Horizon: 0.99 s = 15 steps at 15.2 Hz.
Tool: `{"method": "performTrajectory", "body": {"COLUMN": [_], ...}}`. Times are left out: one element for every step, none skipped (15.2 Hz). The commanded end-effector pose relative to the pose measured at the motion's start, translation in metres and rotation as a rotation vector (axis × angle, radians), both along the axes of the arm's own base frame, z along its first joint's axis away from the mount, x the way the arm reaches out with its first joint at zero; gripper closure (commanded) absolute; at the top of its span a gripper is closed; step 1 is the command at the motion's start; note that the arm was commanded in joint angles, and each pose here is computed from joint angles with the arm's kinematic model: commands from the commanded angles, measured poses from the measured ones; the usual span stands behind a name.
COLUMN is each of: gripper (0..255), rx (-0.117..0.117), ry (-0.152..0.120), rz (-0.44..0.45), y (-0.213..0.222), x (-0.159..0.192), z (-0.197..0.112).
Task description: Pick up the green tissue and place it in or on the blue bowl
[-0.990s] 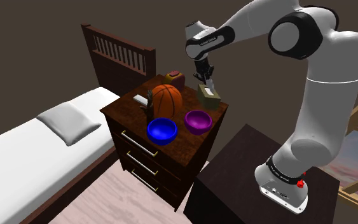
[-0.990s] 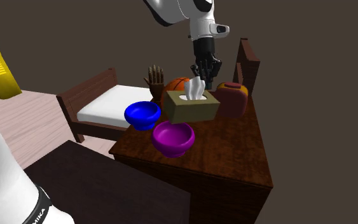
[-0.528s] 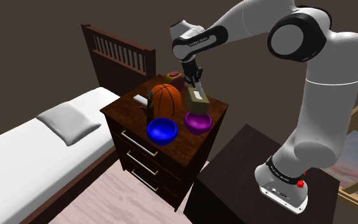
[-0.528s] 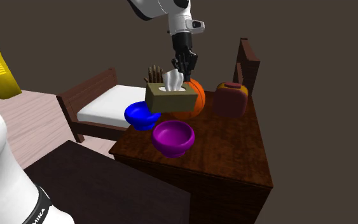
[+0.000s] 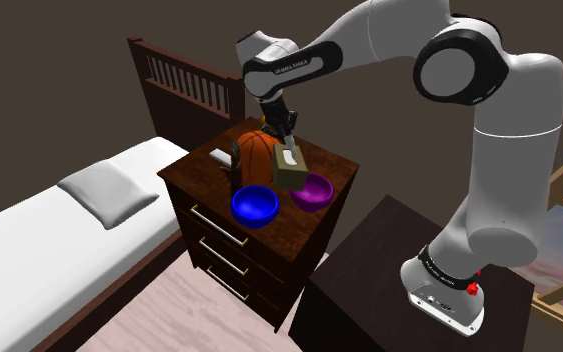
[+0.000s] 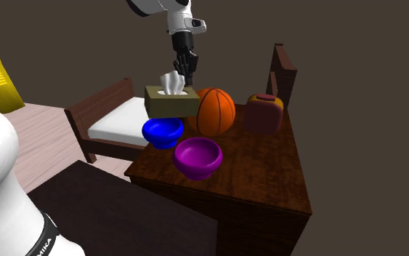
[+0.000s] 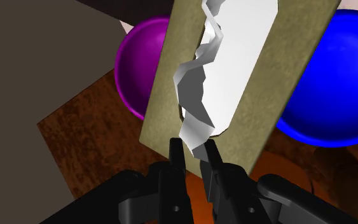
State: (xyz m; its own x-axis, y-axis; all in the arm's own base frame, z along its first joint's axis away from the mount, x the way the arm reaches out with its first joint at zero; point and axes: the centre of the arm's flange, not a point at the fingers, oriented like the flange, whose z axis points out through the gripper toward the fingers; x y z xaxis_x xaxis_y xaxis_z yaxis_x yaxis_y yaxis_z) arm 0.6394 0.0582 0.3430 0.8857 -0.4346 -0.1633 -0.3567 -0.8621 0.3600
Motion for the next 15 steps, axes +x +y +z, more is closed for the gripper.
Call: {"method": "performTrajectory", "body": {"gripper": [255,255,255,255,255,255,255,255,255,255,255,255,255,255,255], "rx": [-0.001,-0.001,-0.001,-0.001,-0.001,-0.001,-0.001,-0.001,-0.001,-0.001,-0.001,-0.001,-0.001,-0.001,-0.001], "ry": [0.000,0.000,0.000,0.000,0.000,0.000,0.000,0.000,0.000,0.000,0.000,0.000,0.000,0.000,0.000], "rz": [-0.001,-0.001,-0.001,-0.001,-0.001,-0.001,-0.001,-0.001,-0.001,-0.001,-0.001,-0.001,-0.001,-0.001,-0.001], "y": [0.025,0.038,0.051,0.064,0.077,0.090,0.109,0.109,0.109,0.109,0.109,0.109,0.109,0.109,0.109], "x": [0.004,0.006,0.007,0.009,0.011,0.013,0.016,0.016,0.016,0.016,0.016,0.016,0.016,0.016,0.016], "z": [0.003,0.004,0.006,0.007,0.008,0.010,0.012,0.006,0.001,-0.004,-0.010,-0.015,-0.020,-0.025,-0.031]}}
